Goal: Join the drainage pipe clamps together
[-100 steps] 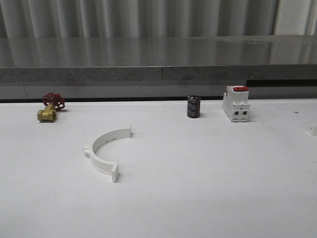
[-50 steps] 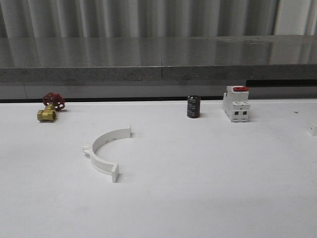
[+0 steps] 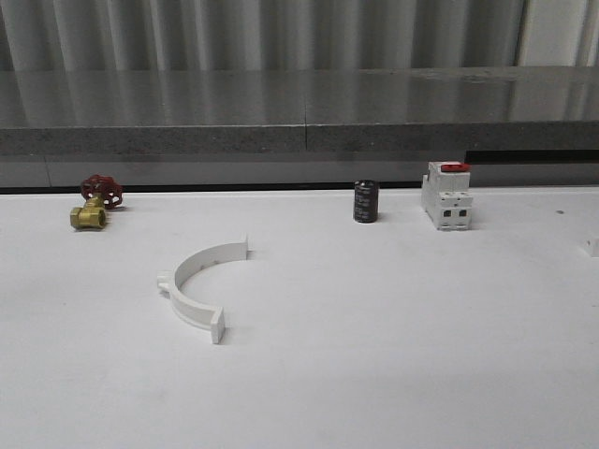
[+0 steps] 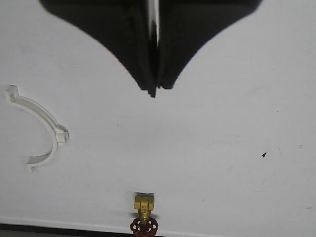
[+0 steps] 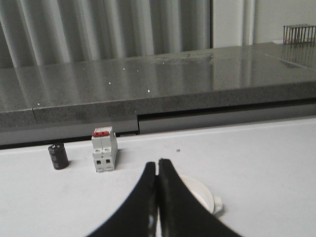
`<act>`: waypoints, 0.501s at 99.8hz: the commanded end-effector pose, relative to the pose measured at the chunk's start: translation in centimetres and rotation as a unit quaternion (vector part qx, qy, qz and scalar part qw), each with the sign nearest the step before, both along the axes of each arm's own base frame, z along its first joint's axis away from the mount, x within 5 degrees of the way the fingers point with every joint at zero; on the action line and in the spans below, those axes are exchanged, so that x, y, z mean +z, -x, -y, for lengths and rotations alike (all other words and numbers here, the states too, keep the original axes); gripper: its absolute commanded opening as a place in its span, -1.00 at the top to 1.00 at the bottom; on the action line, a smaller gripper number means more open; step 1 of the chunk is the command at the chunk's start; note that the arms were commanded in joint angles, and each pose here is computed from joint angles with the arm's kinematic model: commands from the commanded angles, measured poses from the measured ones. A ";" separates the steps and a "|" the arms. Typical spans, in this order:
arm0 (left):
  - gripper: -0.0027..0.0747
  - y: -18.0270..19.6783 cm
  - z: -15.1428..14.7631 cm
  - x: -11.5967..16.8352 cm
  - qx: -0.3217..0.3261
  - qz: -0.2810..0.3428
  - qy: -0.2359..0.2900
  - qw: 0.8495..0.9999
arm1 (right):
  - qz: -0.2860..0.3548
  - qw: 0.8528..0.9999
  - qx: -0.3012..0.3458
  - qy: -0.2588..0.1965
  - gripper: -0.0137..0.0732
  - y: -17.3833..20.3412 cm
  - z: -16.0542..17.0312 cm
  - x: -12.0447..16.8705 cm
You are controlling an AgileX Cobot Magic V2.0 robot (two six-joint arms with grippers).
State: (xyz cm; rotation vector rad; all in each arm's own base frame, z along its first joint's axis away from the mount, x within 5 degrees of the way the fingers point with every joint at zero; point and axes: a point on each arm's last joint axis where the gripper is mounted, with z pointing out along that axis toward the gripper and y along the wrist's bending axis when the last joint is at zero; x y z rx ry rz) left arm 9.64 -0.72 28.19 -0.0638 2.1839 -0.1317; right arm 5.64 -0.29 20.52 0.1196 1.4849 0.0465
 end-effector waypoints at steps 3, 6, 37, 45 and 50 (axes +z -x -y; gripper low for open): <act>0.98 -0.3 0.1 1.4 -0.002 0.044 0.008 0.999 | 0.077 0.997 0.000 0.021 0.84 0.5 -0.1 2.1; 0.98 -0.3 0.1 1.4 -0.002 0.044 0.008 0.999 | 0.069 0.997 -0.001 0.020 0.84 0.5 -0.1 2.2; 0.98 -0.3 0.1 1.4 -0.002 0.044 0.008 0.999 | -0.090 0.996 -0.010 0.007 0.84 -1.5 0.3 7.3; 0.98 -0.3 0.1 1.4 -0.002 0.044 0.008 0.999 | -0.156 0.988 -0.013 0.003 0.84 -3.4 0.4 8.8; 0.98 -0.3 0.1 1.4 -0.002 0.044 0.008 0.999 | -0.193 0.981 -0.014 0.001 0.84 -4.6 0.5 9.8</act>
